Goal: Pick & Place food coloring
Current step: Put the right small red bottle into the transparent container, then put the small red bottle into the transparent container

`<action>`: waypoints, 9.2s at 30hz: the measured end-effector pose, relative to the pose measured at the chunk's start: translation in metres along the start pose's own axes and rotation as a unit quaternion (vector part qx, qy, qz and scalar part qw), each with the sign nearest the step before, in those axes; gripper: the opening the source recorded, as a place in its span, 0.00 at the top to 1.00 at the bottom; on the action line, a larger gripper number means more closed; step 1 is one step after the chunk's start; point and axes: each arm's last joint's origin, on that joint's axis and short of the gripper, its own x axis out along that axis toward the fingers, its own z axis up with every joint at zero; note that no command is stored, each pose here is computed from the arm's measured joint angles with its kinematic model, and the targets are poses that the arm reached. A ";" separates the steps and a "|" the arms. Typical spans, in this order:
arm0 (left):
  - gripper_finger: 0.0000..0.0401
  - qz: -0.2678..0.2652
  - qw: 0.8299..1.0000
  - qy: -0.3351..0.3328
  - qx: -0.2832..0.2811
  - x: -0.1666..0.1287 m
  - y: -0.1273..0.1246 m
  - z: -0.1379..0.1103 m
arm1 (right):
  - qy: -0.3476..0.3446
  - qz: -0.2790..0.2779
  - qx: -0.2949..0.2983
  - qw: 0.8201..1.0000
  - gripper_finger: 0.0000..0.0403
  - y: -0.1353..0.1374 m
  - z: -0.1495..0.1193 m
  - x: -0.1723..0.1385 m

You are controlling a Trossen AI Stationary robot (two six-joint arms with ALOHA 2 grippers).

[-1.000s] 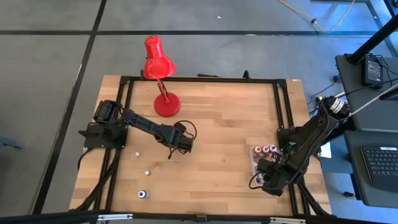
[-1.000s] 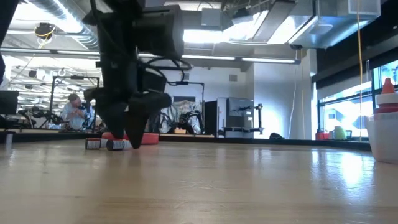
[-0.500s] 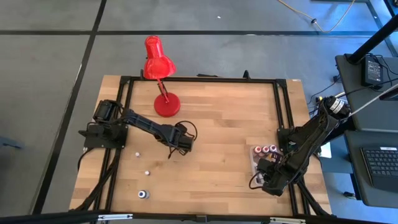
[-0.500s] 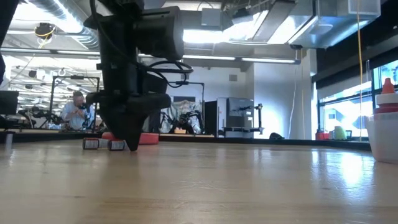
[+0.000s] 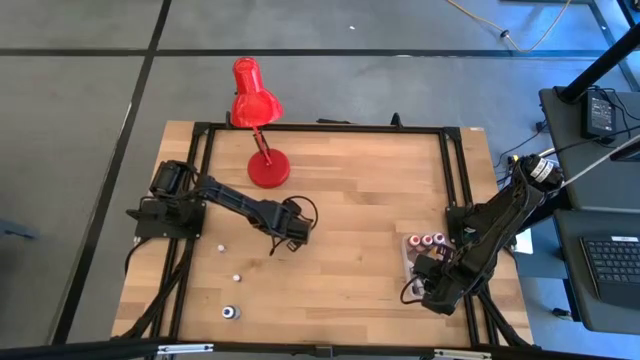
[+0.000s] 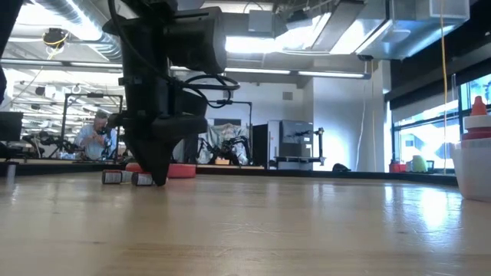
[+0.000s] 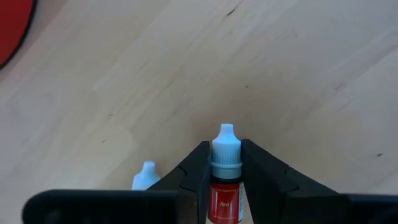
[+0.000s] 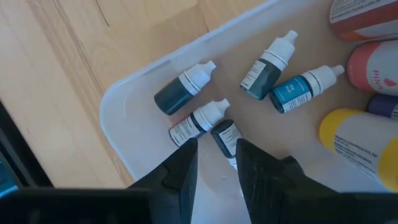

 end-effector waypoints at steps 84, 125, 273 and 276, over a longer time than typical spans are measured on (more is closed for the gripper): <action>0.76 -0.345 0.733 -0.520 0.271 -0.128 -0.101 -0.018 | -0.476 0.034 -0.317 0.820 0.83 0.050 0.134 -0.040; 0.59 -0.114 0.809 -0.524 0.239 -0.120 -0.091 -0.045 | -0.149 0.023 -0.205 0.967 0.82 0.026 0.100 -0.036; 0.80 -0.276 0.932 -0.166 0.165 -0.057 -0.058 0.006 | -0.330 -0.076 -0.279 0.899 0.55 0.046 0.048 -0.025; 0.80 -0.330 0.886 -0.251 0.208 -0.072 -0.073 0.007 | -0.357 -0.065 -0.308 0.879 0.55 0.052 0.060 -0.028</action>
